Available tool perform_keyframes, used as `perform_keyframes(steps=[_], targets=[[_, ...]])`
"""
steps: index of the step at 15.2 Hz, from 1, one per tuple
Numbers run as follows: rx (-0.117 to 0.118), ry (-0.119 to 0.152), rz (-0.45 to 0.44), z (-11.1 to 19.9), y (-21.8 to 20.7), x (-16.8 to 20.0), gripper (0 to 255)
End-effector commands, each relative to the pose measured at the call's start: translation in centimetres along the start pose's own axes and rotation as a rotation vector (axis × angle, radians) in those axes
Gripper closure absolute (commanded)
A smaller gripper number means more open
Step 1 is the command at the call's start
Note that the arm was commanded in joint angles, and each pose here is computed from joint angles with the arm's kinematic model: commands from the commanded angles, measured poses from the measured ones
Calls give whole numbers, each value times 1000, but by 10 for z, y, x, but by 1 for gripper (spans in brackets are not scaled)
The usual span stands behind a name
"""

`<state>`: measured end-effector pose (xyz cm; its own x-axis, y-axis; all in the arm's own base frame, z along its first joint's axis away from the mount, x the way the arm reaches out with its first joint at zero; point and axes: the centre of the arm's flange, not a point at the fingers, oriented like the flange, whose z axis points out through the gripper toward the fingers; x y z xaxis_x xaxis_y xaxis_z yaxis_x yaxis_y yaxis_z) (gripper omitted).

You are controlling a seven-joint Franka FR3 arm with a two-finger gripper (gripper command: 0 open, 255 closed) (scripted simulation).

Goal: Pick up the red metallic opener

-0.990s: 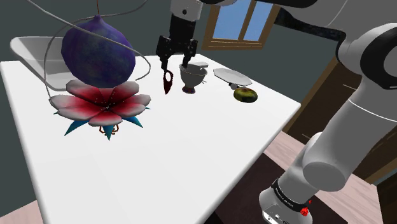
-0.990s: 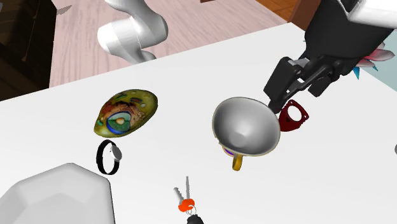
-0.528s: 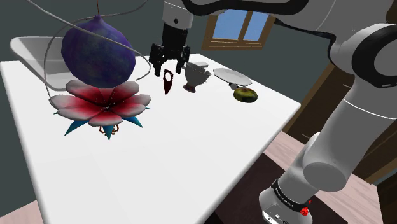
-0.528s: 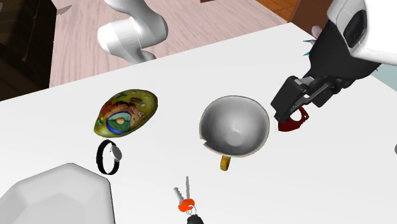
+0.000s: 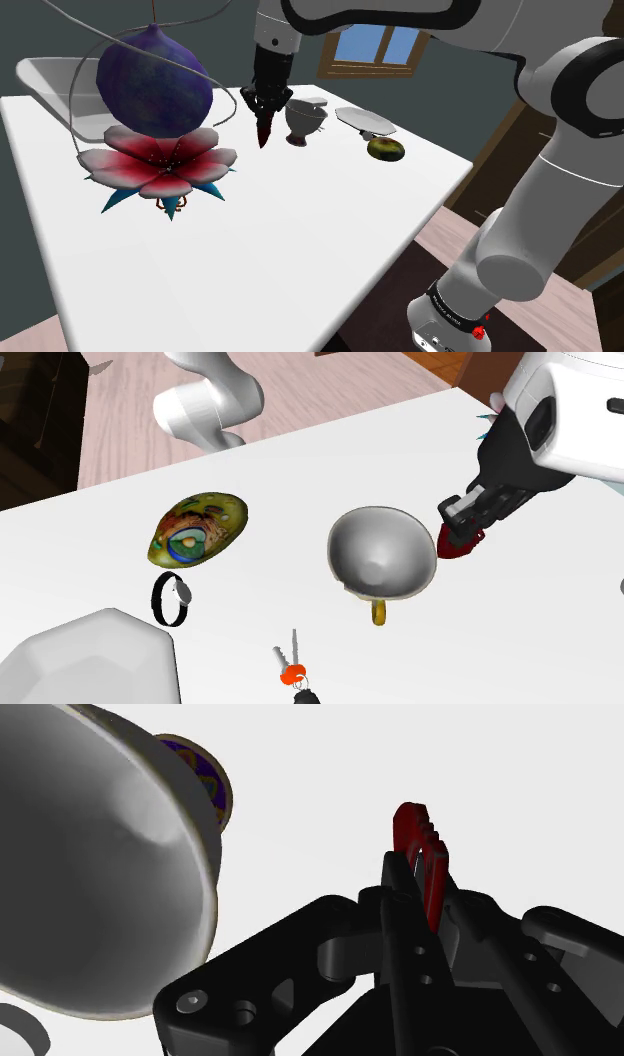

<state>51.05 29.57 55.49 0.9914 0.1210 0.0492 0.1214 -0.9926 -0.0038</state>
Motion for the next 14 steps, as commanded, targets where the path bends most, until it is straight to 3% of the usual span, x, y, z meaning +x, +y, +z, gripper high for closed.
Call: perform_keyframes(steps=[1, 5, 14], targets=[[0, 0, 0, 0, 0, 0, 255], [0, 0, 0, 1, 0, 0, 255], [0, 0, 0, -47, 0, 2, 255]])
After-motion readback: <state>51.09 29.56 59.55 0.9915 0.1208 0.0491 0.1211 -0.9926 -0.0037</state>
